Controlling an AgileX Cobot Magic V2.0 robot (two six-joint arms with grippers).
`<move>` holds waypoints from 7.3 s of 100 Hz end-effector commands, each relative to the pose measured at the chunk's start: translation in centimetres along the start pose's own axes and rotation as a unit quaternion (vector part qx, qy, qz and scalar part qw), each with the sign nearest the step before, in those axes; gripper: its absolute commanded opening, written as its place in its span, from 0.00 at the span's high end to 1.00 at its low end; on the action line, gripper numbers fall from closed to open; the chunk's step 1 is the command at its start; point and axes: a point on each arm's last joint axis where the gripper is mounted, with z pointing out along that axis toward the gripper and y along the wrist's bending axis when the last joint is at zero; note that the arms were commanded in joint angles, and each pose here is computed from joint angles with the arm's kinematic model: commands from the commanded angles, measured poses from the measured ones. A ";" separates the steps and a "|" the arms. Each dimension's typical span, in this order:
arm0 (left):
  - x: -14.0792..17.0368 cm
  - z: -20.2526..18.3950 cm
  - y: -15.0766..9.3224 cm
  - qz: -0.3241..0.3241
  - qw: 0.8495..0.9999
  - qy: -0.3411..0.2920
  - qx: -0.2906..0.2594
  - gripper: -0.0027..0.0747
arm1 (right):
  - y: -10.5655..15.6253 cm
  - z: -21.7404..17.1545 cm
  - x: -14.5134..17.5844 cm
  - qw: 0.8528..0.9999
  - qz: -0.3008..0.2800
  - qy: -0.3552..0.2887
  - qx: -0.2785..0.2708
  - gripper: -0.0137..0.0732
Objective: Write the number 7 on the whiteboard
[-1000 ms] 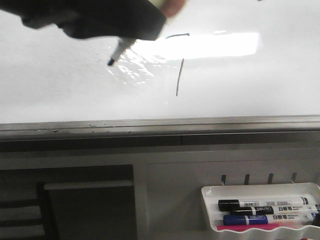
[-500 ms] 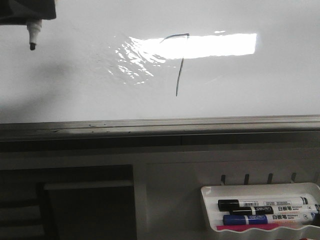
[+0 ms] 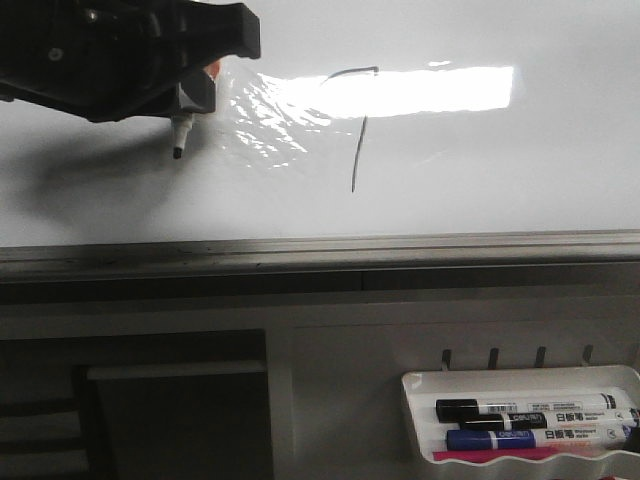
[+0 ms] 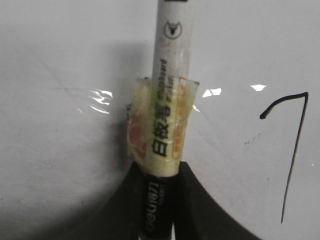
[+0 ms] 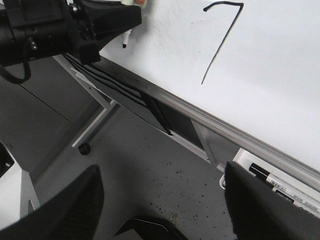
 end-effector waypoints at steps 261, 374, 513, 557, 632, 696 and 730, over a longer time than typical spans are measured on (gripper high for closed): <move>-0.3 -22.7 7.6 0.121 0.942 -0.279 0.140 0.99 | 3.4 -3.2 10.5 0.919 -0.084 -0.333 0.192 0.92; 3.3 -24.9 10.7 0.048 0.924 -0.359 0.126 0.99 | 3.8 -3.0 14.4 0.891 -0.073 -0.394 0.211 0.92; 9.6 -20.5 13.2 0.129 0.947 -0.266 -0.124 0.99 | 3.8 -3.0 14.4 0.891 -0.073 -0.394 0.211 0.92; 9.6 -20.5 13.2 0.117 0.948 -0.270 -0.122 0.99 | 3.8 -3.0 14.4 0.891 -0.073 -0.394 0.211 0.92; 9.6 -20.5 13.2 0.117 0.948 -0.270 -0.122 0.99 | 3.5 -3.2 14.4 0.884 -0.066 -0.401 0.229 0.92; 9.6 -20.5 13.2 0.117 0.948 -0.270 -0.122 0.99 | -1.2 -1.1 18.3 0.846 -0.071 -0.346 0.399 0.92; 9.5 -20.5 13.2 0.117 0.948 -0.271 -0.122 0.99 | -1.4 -0.4 19.7 0.855 -0.087 -0.307 0.409 0.92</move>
